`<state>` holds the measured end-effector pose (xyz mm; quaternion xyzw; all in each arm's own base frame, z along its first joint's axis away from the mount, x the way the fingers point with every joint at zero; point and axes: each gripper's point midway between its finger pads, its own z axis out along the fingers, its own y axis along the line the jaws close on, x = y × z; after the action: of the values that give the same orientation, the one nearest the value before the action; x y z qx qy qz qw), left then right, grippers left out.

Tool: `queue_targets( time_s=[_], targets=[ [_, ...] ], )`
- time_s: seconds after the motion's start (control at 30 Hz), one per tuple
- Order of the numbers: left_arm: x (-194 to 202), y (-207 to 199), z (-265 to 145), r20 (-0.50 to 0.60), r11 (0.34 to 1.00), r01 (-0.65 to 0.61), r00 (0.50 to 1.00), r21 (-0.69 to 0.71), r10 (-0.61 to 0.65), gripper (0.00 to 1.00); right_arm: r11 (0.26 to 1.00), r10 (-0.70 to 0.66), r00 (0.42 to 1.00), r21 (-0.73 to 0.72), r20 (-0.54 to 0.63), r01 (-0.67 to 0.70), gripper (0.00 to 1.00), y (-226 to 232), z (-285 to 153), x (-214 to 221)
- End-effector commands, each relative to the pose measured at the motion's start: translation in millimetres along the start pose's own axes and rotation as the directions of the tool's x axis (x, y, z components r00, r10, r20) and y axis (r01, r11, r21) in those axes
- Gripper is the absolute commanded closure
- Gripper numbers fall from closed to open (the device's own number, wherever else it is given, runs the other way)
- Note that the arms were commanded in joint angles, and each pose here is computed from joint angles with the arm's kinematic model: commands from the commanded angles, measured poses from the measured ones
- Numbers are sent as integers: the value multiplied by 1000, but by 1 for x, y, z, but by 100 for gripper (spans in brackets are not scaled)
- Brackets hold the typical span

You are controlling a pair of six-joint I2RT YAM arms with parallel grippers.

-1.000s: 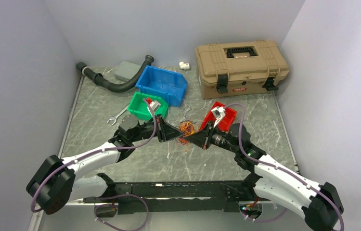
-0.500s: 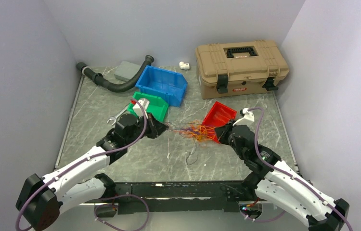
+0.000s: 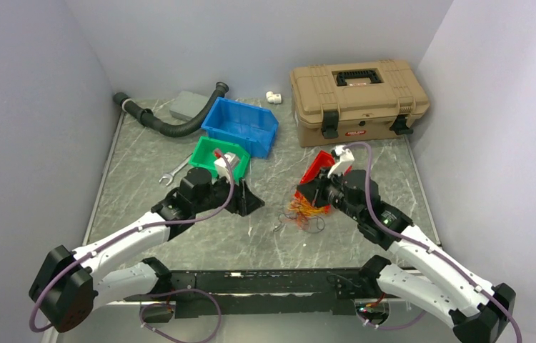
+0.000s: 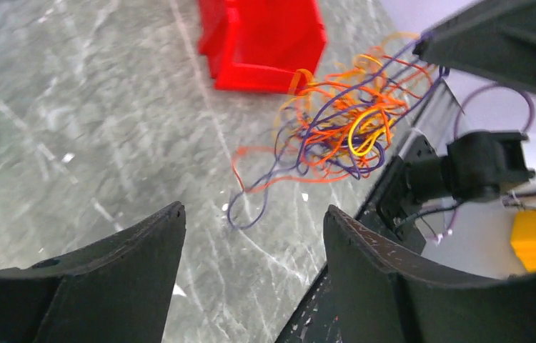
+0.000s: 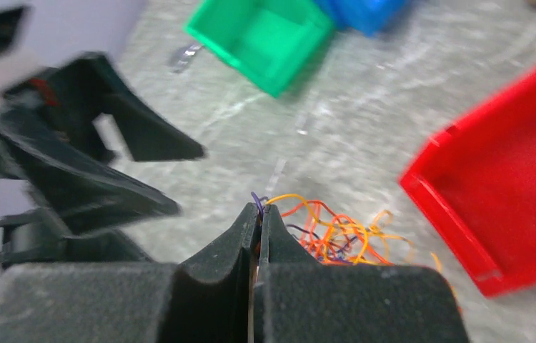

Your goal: Untangle the cables

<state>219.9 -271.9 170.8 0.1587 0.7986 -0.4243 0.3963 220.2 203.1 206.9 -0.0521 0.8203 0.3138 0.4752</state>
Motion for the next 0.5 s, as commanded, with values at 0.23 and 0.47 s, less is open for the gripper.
queue_targets(
  time_s=[0.23, 0.47],
  targets=[
    [-29, -80, 6, 148, 923, -247, 966, 296, 211, 22, 917, 44, 998, -398, 39, -25, 100, 102, -19, -62],
    [-31, -71, 38, 142, 947, -179, 979, 268, 145, 53, 854, 110, 994, -513, 19, -85, 100, 124, -24, -64]
  ],
)
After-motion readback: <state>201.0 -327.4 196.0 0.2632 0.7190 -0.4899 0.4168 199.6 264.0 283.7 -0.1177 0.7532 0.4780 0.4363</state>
